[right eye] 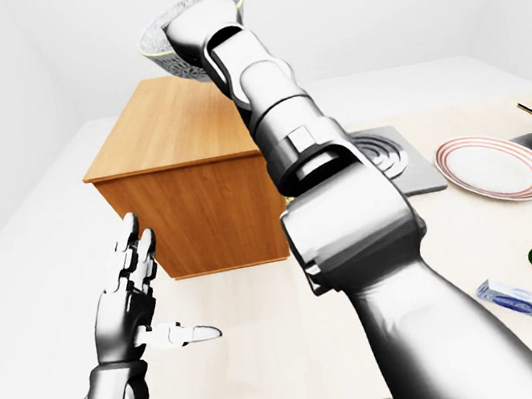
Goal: Put the bowl on the top of the cabinet.
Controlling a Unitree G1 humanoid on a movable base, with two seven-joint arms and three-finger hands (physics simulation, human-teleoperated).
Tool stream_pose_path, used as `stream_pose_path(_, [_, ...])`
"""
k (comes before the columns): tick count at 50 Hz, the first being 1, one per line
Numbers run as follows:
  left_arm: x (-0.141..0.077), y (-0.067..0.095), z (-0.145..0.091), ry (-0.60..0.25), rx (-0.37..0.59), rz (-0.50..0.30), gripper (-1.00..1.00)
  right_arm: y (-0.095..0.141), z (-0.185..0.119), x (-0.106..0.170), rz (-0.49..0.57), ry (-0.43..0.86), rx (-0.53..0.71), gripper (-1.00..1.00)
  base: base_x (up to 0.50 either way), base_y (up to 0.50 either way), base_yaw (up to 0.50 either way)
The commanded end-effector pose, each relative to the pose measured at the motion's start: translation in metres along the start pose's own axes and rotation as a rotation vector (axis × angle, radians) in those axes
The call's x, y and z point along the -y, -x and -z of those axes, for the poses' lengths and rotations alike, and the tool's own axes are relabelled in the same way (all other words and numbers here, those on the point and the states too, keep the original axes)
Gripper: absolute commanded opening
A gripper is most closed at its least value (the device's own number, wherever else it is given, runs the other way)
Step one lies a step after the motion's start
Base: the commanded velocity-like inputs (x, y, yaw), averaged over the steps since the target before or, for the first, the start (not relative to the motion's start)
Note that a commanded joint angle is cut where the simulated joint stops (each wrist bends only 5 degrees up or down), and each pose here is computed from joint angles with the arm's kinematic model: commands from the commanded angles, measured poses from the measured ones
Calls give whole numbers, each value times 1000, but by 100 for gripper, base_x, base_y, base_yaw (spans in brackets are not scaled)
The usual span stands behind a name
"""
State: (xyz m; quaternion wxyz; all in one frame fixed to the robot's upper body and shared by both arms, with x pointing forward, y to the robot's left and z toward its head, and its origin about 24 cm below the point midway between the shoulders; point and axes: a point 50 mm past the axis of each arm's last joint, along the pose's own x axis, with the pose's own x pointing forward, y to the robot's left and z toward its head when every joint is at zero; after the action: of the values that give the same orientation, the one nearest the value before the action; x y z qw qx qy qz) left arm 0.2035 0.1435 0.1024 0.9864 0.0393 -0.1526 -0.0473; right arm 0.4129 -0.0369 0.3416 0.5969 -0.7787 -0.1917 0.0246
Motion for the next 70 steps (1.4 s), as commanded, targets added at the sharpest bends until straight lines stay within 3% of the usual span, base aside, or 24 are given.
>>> stream_pose_path(1, [0, 1, -3, 1, 11, -2, 100, -1, -22, -6, 0, 57, 50, -100, 0, 0, 0])
stream_pose_path(43, [0, 2, -3, 5, 9, 3, 100, 0, -28, -35, -47, 31, 66, -100, 0, 0, 0])
stream_pose_path(44, [0, 2, -3, 5, 8, 4, 100, 0, -28, -34, -44, 30, 66, -91, 0, 0, 0])
stream_pose_path(45, [0, 2, -3, 5, 8, 4, 100, 0, -28, -34, -44, 30, 66, -51, 0, 0, 0])
stream_pose_path(46, [0, 2, -3, 5, 9, 4, 100, 0, -28, -34, -45, 29, 66, -32, 0, 0, 0])
stream_pose_path(47, [0, 2, -3, 5, 8, 3, 100, 0, -28, -35, -50, 31, 65, 84, 0, 0, 0])
stream_pose_path(48, [0, 2, -3, 5, 9, 3, 100, 0, -28, -35, -53, 30, 65, 100, 0, 0, 0])
stream_pose_path(63, [-1, 1, -5, 3, 17, 0, 100, -1, -22, -25, -44, 35, 50, 100, 0, 0, 0])
stream_pose_path(70, [-1, 1, -4, 3, 16, -2, 100, 0, -4, 2, -14, 33, 8, 100, 0, 0, 0])
